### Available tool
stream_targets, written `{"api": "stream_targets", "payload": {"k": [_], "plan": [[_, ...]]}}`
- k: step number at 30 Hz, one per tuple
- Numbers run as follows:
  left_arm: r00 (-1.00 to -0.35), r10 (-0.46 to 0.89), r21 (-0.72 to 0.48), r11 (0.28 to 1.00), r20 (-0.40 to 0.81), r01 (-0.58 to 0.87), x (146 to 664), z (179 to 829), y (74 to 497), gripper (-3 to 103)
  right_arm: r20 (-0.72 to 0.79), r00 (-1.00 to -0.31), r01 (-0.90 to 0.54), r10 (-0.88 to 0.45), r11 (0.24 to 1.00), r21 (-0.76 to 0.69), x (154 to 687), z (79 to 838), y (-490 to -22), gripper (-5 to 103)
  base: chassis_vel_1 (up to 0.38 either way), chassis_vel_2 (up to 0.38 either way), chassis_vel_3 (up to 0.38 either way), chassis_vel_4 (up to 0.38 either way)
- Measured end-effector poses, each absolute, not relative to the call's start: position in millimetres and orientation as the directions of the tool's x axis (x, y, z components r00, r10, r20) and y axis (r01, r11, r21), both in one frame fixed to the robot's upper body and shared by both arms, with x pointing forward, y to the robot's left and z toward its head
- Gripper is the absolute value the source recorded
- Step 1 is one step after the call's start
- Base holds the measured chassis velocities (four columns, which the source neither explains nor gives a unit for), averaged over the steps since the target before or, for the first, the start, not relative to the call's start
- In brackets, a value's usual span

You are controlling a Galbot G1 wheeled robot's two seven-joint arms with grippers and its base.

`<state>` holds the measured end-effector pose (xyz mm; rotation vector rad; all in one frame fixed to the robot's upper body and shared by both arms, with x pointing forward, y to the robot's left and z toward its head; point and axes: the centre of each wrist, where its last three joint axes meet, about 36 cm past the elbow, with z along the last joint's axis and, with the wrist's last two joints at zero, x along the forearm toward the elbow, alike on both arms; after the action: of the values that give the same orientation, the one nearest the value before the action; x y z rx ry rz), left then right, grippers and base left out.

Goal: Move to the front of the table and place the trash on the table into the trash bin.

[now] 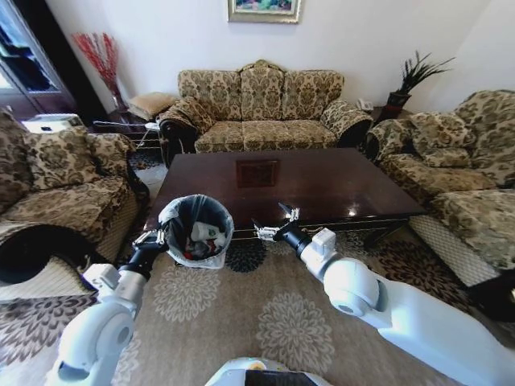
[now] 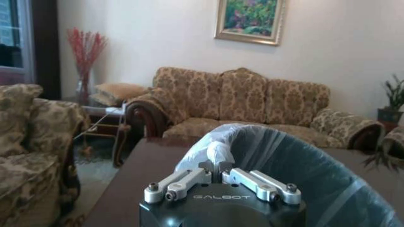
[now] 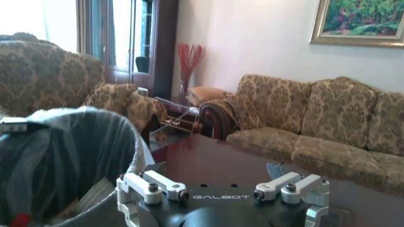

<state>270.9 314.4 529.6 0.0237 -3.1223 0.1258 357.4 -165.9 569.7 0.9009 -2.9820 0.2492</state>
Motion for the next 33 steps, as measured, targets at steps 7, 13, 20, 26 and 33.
{"api": "stream_targets", "payload": {"k": [7, 13, 20, 26, 33], "plan": [[-0.998, -0.047, -0.086, 0.995, 0.047, -0.051, 278, 511, 323, 3, -0.020, -0.863, -0.504, -0.505, 0.863, -0.029, 360, 598, -181, 100, 0.005, 0.006, 0.009, 0.007], [-0.992, -0.073, -0.097, 0.992, 0.101, -0.083, 278, 488, 334, 3, -0.080, -0.936, -0.341, -0.342, 0.940, -0.023, 382, 608, -225, 100, 0.000, 0.000, 0.000, 0.000], [-0.973, -0.116, -0.090, 0.987, 0.197, -0.136, 269, 445, 355, 3, -0.159, -0.983, -0.089, -0.086, 0.996, 0.010, 404, 621, -301, 100, 0.000, 0.000, 0.000, 0.000], [-0.953, -0.151, -0.076, 0.981, 0.263, -0.177, 261, 403, 369, 3, -0.152, -0.987, -0.046, -0.046, 0.999, -0.001, 384, 600, -333, 100, 0.000, 0.000, 0.000, 0.000], [-0.945, -0.162, -0.098, 0.975, 0.286, -0.197, 254, 363, 376, 3, -0.111, -0.987, -0.114, -0.114, 0.993, -0.011, 304, 527, -304, 100, 0.000, 0.000, 0.000, 0.000]]}}
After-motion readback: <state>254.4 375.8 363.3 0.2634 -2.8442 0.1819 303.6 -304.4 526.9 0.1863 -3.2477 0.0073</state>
